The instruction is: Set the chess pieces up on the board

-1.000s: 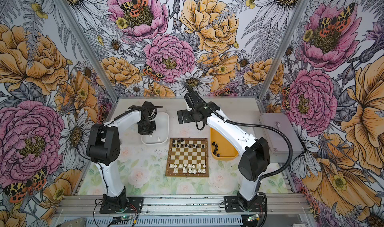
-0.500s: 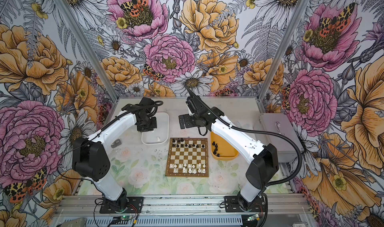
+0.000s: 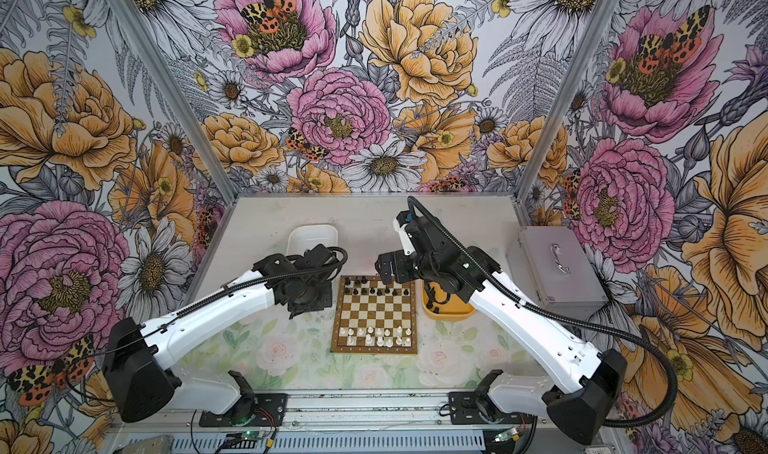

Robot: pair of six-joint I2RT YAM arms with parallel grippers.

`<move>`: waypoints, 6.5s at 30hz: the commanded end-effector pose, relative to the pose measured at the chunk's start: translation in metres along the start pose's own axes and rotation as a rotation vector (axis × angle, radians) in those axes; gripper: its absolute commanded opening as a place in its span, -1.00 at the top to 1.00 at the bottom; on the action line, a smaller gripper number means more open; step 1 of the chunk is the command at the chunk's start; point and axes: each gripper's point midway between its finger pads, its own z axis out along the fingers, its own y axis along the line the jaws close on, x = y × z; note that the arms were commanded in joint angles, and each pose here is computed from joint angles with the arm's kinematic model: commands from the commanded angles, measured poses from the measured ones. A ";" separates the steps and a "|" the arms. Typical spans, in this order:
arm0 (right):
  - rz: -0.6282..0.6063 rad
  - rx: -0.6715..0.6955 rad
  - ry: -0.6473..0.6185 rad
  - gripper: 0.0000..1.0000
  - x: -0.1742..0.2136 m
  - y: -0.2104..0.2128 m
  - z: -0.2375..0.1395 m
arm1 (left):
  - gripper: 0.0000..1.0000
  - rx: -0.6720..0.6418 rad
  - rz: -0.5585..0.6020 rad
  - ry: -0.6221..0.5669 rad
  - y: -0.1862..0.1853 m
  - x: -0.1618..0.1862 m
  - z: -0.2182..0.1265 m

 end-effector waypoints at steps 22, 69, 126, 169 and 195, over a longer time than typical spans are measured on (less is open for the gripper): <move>-0.006 -0.016 0.016 -0.99 0.052 -0.007 -0.059 | 0.80 -0.066 0.008 -0.036 -0.046 0.069 0.023; -0.005 0.032 0.005 -0.99 0.055 -0.017 -0.066 | 0.82 -0.085 0.032 0.045 -0.045 0.078 0.065; -0.061 0.051 0.027 -0.99 -0.021 0.005 0.019 | 0.33 -0.175 -0.114 -0.077 0.045 -0.122 0.025; 0.049 0.102 0.010 -0.99 -0.070 -0.018 0.070 | 0.38 -0.030 -0.052 0.112 0.037 -0.138 0.127; 0.052 0.115 0.016 -0.99 -0.066 -0.024 0.069 | 0.50 -0.041 -0.025 0.134 0.038 -0.134 0.137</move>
